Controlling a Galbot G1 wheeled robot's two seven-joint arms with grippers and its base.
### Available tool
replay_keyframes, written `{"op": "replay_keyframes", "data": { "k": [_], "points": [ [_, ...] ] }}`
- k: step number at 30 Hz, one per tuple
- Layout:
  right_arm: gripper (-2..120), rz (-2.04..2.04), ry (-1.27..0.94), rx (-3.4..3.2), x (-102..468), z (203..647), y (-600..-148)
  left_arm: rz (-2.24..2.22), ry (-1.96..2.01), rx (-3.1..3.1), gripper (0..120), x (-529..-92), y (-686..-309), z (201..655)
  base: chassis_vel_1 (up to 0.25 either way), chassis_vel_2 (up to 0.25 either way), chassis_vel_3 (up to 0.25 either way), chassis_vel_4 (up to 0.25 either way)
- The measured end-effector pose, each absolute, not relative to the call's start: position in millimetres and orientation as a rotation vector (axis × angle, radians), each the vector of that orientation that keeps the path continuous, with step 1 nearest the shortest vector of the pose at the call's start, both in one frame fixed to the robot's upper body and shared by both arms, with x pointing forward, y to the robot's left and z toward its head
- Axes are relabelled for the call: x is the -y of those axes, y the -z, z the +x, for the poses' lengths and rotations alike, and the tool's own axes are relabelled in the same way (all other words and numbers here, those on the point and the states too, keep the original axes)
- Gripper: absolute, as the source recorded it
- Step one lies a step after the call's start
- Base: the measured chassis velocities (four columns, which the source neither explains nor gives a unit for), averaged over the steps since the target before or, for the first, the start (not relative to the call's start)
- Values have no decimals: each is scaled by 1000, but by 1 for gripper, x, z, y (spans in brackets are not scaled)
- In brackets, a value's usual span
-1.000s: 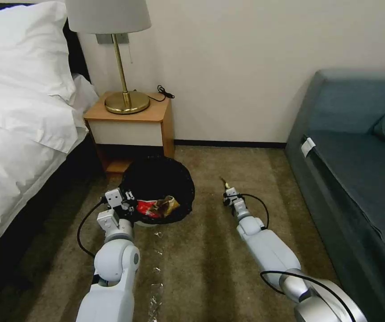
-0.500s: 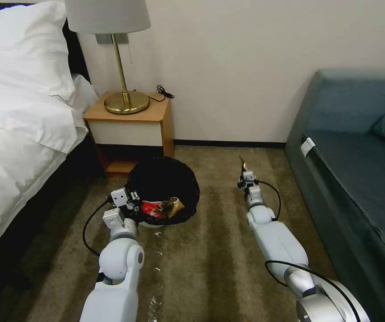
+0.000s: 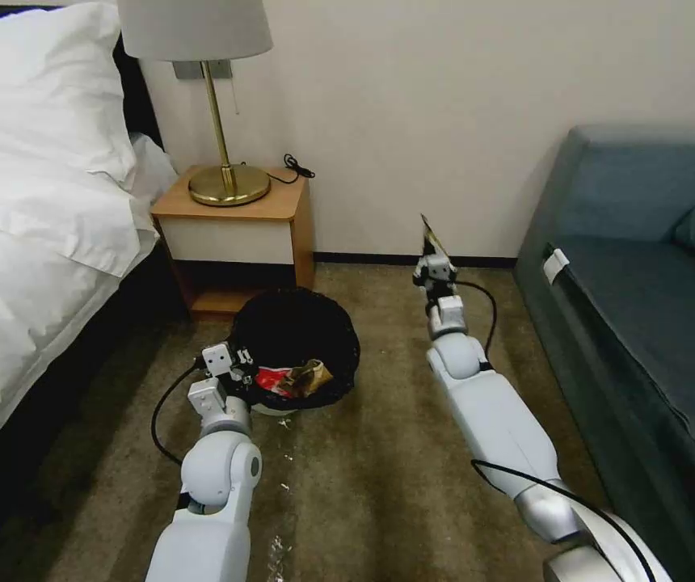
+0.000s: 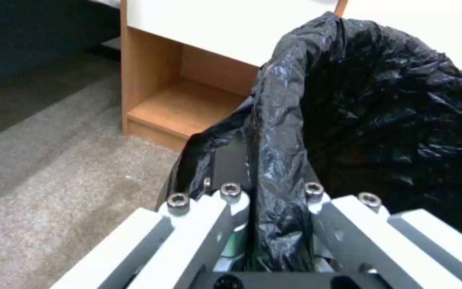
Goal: Pick up the trash bin, then pick up the garbage on the floor and place it into the trash bin.
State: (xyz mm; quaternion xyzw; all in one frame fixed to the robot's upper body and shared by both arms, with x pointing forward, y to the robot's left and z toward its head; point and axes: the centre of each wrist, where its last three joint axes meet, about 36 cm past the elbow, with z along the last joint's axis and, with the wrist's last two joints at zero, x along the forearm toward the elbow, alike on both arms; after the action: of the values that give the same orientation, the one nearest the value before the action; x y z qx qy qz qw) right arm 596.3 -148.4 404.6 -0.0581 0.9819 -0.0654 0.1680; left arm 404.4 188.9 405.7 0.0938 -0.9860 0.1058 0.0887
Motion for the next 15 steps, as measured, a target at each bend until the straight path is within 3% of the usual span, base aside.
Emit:
{"op": "replay_keyframes", "data": {
  "k": [8,15],
  "points": [
    [0,-350,26,-2769,78,542,-439,284,-316,2932,4,-190,-405,404,0,0,0,0],
    [0,-504,-98,-2808,47,498,-442,289,-318,2933,4,-190,-404,406,0,0,0,0]
  ]
}}
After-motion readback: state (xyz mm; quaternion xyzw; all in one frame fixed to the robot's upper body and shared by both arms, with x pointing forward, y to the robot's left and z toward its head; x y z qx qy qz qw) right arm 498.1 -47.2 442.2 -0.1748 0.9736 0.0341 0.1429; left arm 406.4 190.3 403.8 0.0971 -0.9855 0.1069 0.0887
